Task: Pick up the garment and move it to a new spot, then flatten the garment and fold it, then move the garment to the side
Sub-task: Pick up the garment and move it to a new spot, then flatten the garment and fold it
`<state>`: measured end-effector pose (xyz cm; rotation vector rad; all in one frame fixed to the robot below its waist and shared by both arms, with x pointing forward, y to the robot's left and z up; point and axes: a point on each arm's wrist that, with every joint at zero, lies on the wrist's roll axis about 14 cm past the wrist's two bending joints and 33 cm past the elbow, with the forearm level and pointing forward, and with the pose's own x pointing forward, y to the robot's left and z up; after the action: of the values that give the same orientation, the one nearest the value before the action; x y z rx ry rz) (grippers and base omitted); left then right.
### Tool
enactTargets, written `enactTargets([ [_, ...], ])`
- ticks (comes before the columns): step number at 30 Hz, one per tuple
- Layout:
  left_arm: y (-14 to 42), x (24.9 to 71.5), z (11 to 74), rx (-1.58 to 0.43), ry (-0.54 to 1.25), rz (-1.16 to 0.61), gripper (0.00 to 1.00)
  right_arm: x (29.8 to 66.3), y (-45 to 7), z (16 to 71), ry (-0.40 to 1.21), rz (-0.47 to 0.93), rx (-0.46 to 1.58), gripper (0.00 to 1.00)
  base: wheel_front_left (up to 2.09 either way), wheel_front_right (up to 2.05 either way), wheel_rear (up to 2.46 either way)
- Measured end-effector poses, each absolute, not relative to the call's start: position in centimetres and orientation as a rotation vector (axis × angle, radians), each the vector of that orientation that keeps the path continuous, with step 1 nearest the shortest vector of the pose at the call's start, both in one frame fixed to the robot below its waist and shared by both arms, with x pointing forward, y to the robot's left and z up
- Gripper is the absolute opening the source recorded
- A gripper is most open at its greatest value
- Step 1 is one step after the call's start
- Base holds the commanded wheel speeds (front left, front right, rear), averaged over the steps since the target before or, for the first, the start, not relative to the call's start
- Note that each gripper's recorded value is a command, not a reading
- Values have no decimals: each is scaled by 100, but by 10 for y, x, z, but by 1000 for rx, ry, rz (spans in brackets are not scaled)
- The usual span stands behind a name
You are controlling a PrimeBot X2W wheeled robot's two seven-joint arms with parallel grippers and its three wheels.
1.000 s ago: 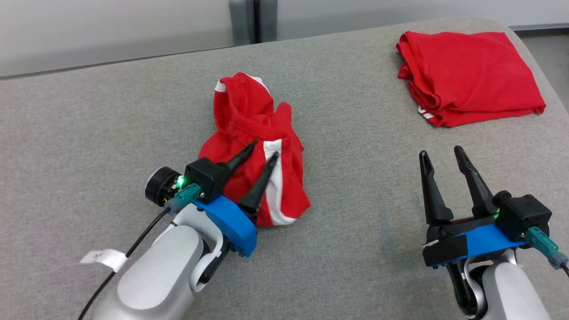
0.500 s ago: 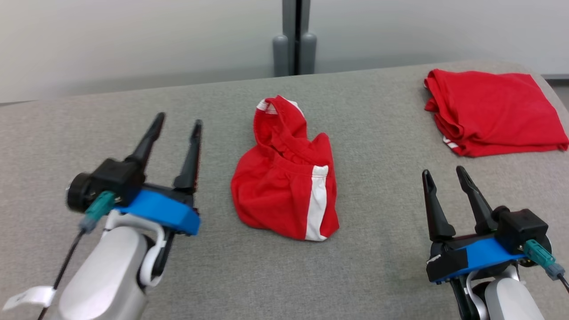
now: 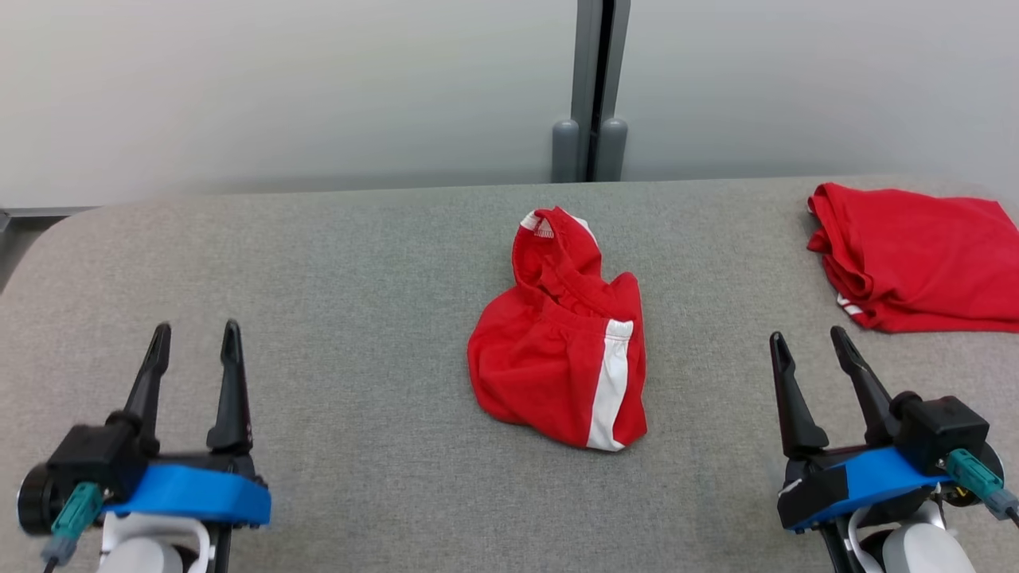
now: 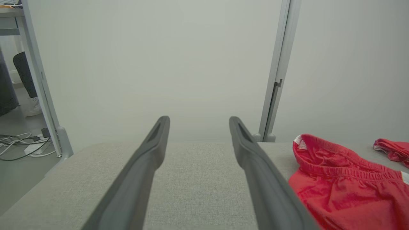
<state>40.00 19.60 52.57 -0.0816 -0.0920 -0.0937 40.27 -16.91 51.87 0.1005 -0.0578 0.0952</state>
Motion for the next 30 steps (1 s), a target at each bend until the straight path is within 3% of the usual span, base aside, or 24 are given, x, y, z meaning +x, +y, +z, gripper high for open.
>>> enactTargets([
  [10,210,372,506,-90,-46,-36,100,392,-166,512,-29,105,93,100,0,0,0],
  [30,208,372,502,-81,-44,-42,100,387,-167,509,-10,100,97,100,0,0,0],
])
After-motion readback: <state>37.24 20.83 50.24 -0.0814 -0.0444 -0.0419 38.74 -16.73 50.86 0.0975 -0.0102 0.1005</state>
